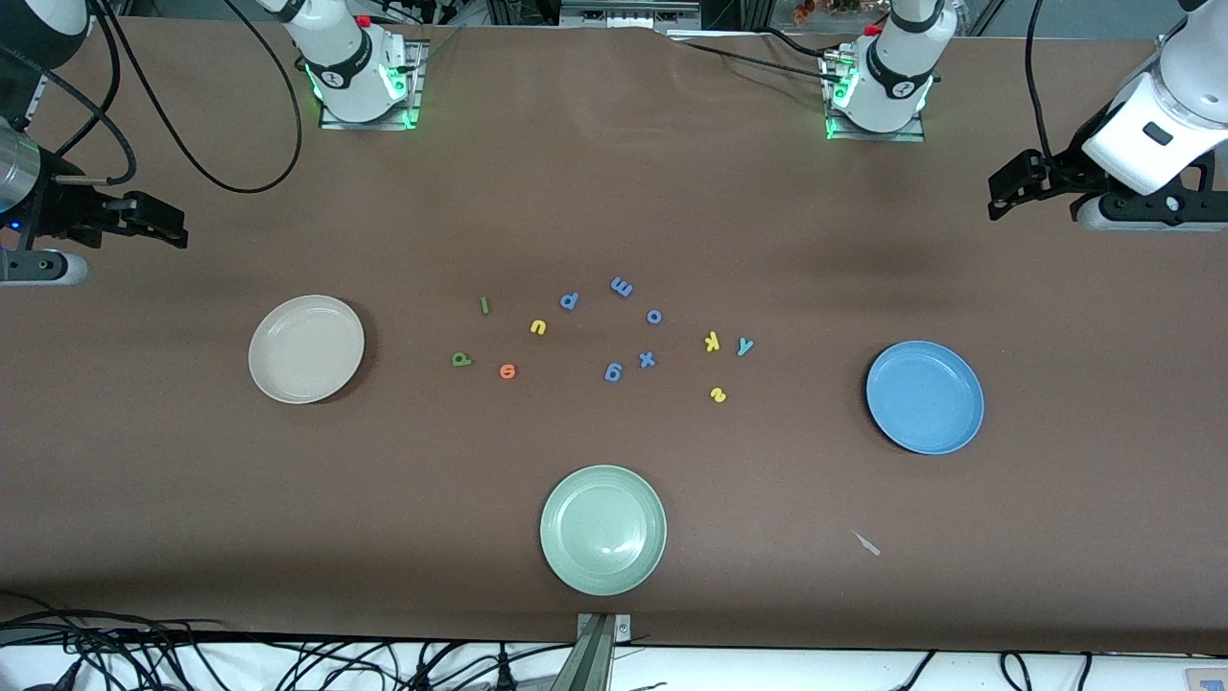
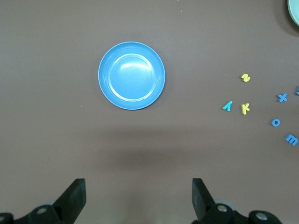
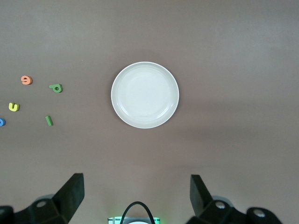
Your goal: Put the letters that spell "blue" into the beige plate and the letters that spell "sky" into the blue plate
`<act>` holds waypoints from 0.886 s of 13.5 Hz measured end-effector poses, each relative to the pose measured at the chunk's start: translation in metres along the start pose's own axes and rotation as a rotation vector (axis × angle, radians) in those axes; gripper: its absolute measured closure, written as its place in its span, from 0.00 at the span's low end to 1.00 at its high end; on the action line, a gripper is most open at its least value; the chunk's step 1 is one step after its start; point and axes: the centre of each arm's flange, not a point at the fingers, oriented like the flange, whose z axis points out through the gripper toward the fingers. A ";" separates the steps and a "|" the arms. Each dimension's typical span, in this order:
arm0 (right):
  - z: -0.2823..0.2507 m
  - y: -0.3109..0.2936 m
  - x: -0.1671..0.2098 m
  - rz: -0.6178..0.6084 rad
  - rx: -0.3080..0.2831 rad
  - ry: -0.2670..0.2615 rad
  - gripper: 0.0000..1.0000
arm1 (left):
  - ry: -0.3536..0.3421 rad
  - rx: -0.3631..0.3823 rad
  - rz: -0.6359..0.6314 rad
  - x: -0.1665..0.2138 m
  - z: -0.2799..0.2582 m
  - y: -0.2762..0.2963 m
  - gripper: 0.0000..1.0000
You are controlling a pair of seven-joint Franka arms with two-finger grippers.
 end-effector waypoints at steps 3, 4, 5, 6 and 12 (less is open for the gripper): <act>0.000 0.000 0.000 0.000 0.000 0.000 0.00 | 0.000 0.000 0.000 0.000 0.000 0.000 0.00; 0.000 0.000 0.000 0.000 0.000 0.000 0.00 | 0.000 0.000 0.000 0.000 0.000 0.000 0.00; 0.000 0.000 0.000 0.000 0.000 0.000 0.00 | 0.000 0.000 0.000 0.000 0.000 0.000 0.00; 0.000 0.000 0.000 0.000 0.000 0.000 0.00 | 0.000 0.000 0.000 0.000 0.000 0.000 0.00; 0.000 -0.001 0.003 -0.001 0.000 0.013 0.00 | 0.000 0.000 0.002 0.000 0.000 0.001 0.00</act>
